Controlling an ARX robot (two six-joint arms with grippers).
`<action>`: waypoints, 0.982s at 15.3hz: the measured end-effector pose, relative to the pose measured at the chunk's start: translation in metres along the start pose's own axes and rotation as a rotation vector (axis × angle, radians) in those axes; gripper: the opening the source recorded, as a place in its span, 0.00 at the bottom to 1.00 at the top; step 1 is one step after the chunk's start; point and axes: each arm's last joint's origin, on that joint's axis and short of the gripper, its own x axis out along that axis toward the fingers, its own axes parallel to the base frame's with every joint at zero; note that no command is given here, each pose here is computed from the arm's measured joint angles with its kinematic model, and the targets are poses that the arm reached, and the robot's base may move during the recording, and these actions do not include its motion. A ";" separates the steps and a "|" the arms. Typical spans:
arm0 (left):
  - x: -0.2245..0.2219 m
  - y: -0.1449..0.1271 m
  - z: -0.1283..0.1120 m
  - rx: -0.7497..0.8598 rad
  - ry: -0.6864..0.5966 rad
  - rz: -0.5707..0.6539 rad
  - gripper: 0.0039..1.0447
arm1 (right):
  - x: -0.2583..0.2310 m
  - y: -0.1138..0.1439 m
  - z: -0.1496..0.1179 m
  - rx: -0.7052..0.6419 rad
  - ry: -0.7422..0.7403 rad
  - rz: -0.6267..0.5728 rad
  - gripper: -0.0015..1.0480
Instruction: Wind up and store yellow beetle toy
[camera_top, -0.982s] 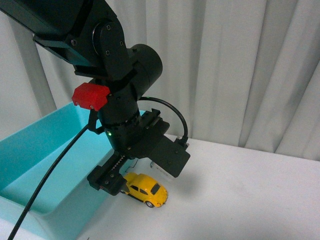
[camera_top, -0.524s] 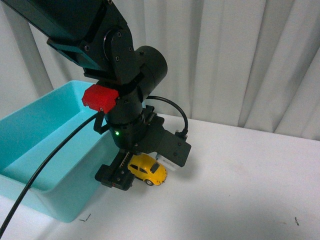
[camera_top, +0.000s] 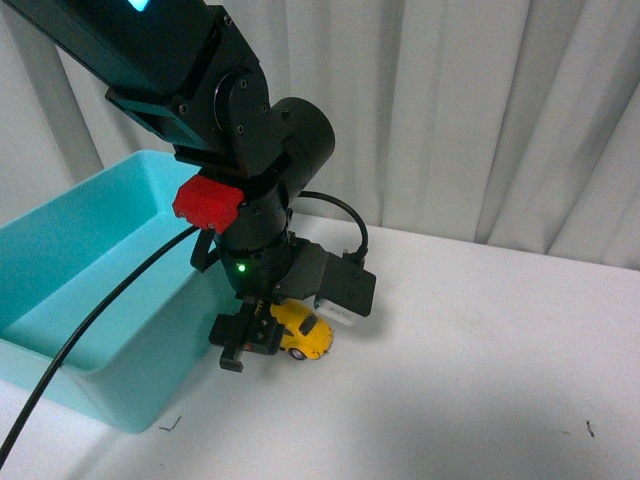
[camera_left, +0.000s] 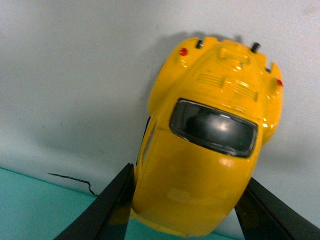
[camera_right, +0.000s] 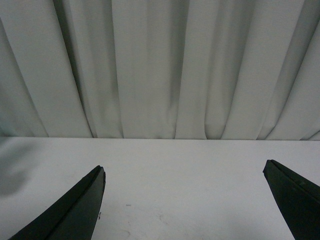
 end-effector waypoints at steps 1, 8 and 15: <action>0.000 0.000 0.000 -0.011 0.007 0.005 0.48 | 0.000 0.000 0.000 0.000 0.000 0.000 0.94; -0.017 -0.008 0.013 0.142 -0.159 -0.105 0.38 | 0.000 0.000 0.000 0.000 0.000 0.000 0.94; -0.155 0.043 -0.059 -0.362 -0.780 0.106 0.38 | 0.000 0.000 0.000 0.000 0.000 0.000 0.94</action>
